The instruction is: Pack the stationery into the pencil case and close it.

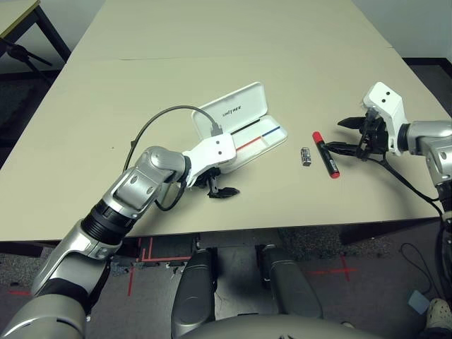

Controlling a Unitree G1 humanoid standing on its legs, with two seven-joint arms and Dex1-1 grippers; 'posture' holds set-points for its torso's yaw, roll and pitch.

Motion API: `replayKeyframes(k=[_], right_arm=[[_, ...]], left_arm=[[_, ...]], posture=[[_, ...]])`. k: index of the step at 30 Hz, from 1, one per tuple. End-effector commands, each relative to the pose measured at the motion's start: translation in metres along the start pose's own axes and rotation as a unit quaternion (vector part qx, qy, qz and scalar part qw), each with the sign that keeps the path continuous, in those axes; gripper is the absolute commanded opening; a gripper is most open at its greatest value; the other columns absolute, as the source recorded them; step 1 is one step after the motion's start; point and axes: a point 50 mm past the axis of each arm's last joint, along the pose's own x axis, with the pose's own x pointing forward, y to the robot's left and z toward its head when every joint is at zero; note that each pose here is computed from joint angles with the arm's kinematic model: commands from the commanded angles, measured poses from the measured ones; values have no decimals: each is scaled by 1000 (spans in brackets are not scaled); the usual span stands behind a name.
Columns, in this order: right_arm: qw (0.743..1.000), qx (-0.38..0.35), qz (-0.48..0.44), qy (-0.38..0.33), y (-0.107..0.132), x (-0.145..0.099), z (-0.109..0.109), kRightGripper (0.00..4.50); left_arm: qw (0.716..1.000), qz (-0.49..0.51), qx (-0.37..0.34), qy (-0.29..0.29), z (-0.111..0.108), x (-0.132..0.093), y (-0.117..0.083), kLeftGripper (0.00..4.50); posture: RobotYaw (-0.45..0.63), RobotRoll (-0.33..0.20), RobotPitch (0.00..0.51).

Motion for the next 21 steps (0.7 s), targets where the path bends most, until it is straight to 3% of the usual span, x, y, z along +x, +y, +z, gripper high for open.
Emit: replayKeyframes(k=[1,8,21], right_arm=[[1000,-1,-8,-6,0,-3,-1,4500],[1000,0,-11,-7,1,-2,-2,4500],[1000,2,-5,-9,3,3,-3,4500]], left_arm=[[999,-18,-8,27,-8,5,-2,2730],[999,-22,0,34,-8,2,2,13],[995,-35,65,73,-13,-21,7,13]], posture=[[-52,0,173],[-54,0,174],[-37,0,175]])
